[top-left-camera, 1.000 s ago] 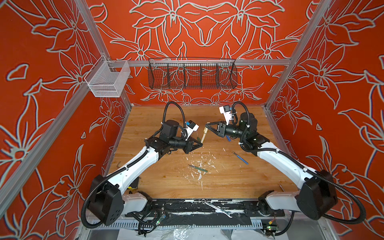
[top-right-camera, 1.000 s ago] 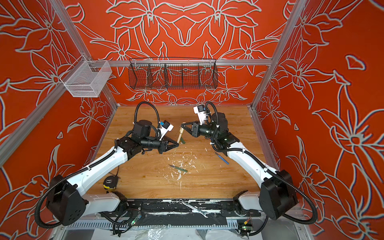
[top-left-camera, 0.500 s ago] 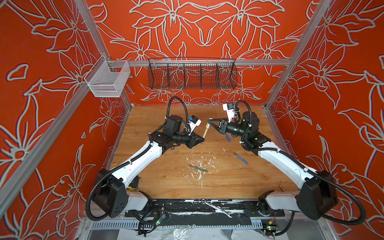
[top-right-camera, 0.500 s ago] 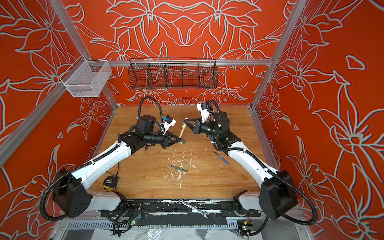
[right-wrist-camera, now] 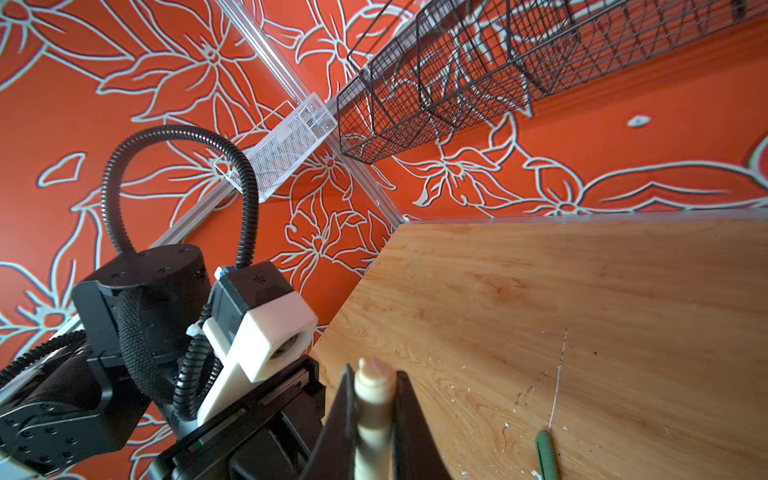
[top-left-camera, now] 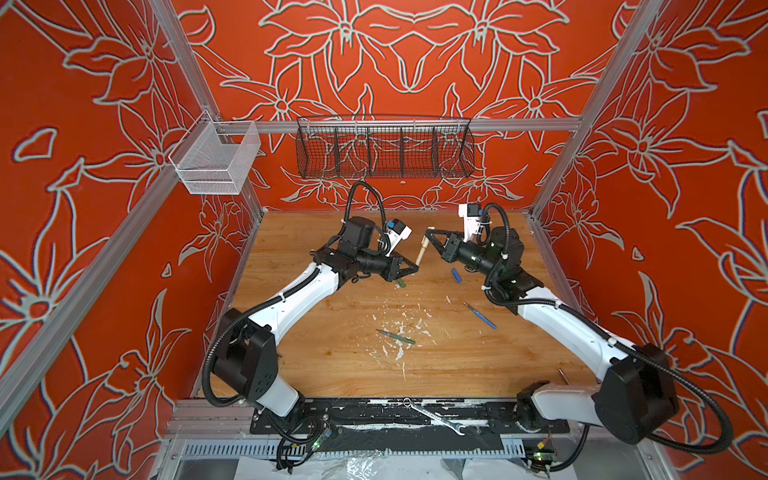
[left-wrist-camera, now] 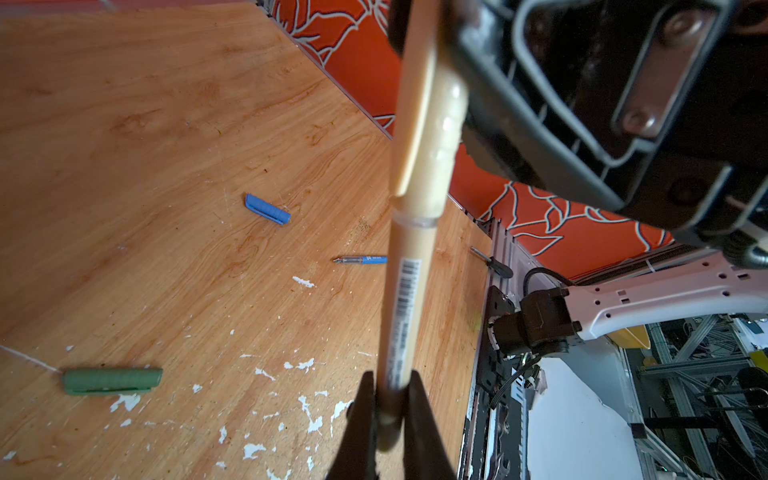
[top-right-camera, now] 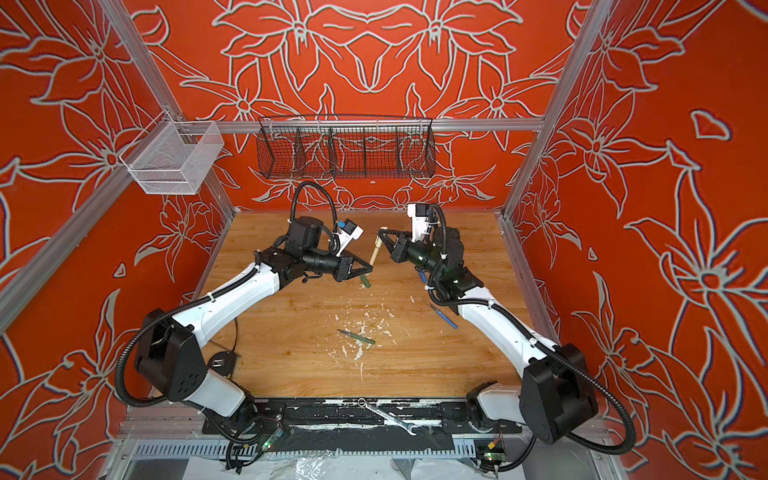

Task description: Insert the pens into the pen caps

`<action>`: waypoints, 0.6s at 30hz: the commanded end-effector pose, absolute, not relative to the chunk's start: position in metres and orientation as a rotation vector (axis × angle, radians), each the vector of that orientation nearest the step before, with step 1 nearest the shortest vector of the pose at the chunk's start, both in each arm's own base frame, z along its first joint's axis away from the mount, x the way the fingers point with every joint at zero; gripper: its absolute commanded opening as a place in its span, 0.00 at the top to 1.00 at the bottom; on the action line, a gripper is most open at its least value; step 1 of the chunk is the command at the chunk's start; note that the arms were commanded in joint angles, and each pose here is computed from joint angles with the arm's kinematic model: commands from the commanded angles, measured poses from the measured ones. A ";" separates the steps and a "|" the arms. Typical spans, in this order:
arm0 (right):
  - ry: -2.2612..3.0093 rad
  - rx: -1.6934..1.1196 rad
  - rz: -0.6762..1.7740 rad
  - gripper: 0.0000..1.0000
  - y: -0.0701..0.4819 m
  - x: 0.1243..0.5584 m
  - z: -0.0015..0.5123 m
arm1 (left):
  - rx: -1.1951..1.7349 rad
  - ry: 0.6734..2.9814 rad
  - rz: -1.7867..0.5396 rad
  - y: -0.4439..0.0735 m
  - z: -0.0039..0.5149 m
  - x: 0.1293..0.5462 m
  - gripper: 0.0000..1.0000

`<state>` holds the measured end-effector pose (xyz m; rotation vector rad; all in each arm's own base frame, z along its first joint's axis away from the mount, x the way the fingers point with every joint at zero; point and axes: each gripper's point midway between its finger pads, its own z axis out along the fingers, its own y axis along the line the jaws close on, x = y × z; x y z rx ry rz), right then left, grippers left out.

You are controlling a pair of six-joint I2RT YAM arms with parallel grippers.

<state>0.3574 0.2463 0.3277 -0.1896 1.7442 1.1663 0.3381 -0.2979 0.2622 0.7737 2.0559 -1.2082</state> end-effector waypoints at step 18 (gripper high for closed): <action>2.135 -0.085 1.077 1.00 0.245 0.350 0.234 | 0.525 1.953 -0.911 -0.241 0.294 0.403 1.00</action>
